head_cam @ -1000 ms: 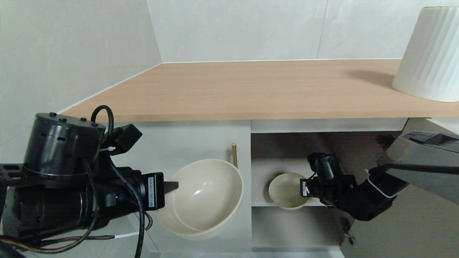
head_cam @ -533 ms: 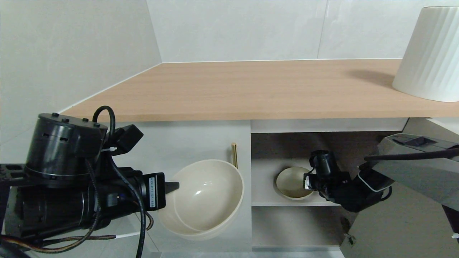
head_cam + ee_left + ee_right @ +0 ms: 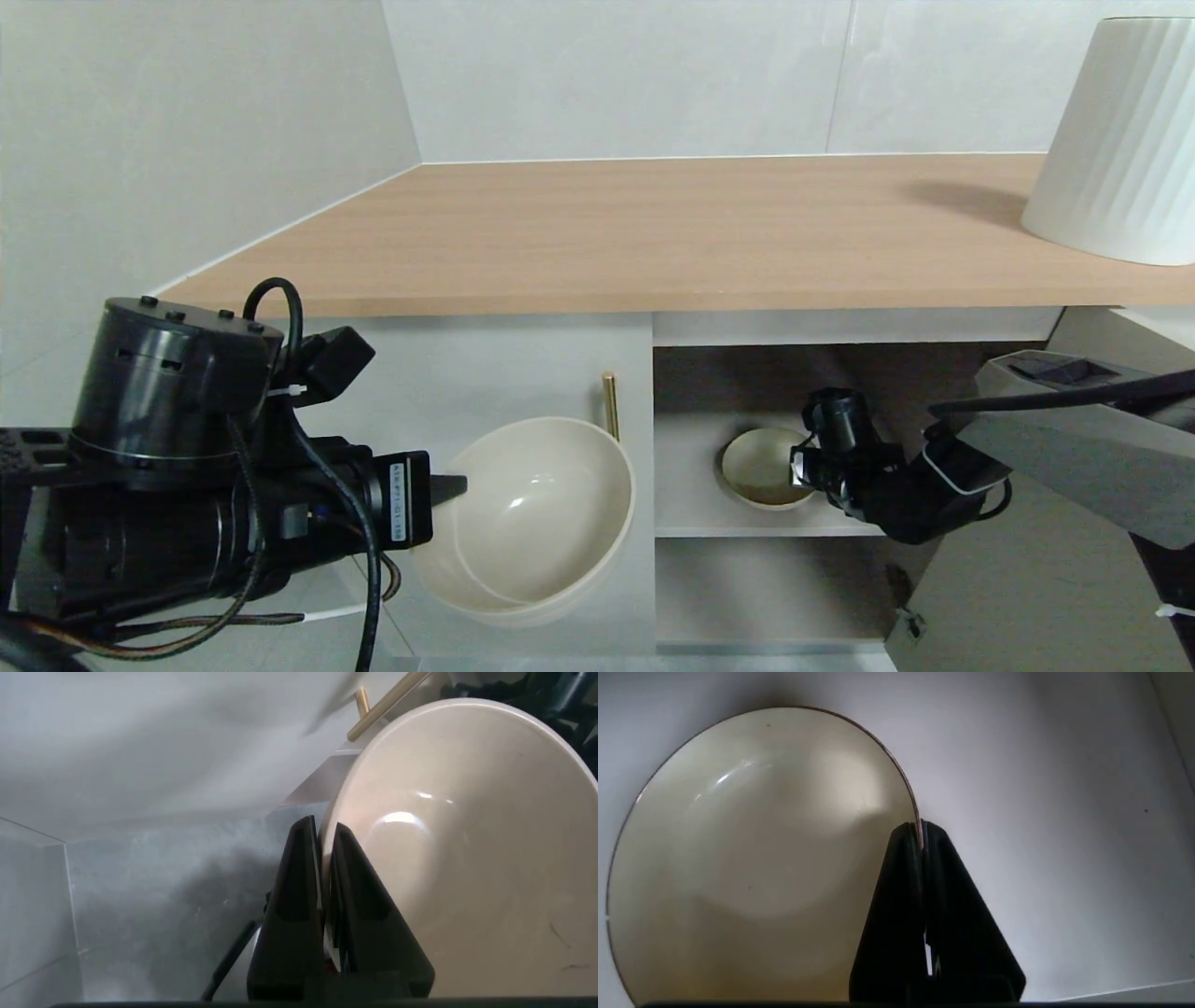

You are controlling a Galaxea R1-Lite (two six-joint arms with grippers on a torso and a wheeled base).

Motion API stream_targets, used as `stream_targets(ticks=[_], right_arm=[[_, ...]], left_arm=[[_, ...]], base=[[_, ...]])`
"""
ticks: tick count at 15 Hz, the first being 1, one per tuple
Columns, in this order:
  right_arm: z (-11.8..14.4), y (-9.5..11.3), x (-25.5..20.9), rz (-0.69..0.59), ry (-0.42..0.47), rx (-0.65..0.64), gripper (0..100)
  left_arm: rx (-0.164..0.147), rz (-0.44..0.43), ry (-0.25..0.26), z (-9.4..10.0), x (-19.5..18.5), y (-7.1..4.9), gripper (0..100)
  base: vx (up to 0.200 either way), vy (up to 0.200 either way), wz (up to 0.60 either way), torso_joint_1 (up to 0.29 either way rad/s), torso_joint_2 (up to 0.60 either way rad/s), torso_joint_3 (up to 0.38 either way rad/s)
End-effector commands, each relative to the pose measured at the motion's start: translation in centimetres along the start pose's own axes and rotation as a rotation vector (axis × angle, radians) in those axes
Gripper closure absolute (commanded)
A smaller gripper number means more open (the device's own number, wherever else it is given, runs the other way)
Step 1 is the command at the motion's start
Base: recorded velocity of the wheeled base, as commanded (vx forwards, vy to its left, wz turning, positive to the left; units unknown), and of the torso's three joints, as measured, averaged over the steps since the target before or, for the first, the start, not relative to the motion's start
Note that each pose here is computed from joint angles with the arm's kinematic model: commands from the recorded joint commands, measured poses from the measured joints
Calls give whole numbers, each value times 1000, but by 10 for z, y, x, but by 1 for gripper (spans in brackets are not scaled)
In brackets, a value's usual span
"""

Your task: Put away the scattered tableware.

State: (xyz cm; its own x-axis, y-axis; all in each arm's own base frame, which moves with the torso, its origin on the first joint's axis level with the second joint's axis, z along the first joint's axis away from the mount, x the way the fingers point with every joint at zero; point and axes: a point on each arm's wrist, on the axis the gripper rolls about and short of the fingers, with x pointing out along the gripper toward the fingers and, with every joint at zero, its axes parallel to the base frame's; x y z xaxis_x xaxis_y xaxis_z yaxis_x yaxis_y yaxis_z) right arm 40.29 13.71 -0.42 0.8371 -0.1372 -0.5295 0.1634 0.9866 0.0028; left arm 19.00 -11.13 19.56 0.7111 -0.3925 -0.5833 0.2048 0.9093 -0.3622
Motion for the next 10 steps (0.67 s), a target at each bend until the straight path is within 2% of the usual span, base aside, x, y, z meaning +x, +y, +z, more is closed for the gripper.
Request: stream_targets(ticks=[1,5,8,9,10], right_arm=[[2,1,0,2,-8,6,0],[8,2,-3,8,-24,34,0],[17,3,-26,38,-33,43,0],[23,9,-71,120,-7,0,0],[24,9,-107,189,45,-41,0]], left_arm=[[0,6,11,-1,3,0,100],[0,6,11,-1,3,0,100],[4,11,22,-2,7,1,100],[52,24,60,-8,16,2,100],[110,6,89,-18,25,-2,100]], base=[[0,0,0,0,0,0],[0,0,0,0,0,0],[0,0,0,0,0,0],[0,0,0,0,0,0],[0,0,0,0,0,0]])
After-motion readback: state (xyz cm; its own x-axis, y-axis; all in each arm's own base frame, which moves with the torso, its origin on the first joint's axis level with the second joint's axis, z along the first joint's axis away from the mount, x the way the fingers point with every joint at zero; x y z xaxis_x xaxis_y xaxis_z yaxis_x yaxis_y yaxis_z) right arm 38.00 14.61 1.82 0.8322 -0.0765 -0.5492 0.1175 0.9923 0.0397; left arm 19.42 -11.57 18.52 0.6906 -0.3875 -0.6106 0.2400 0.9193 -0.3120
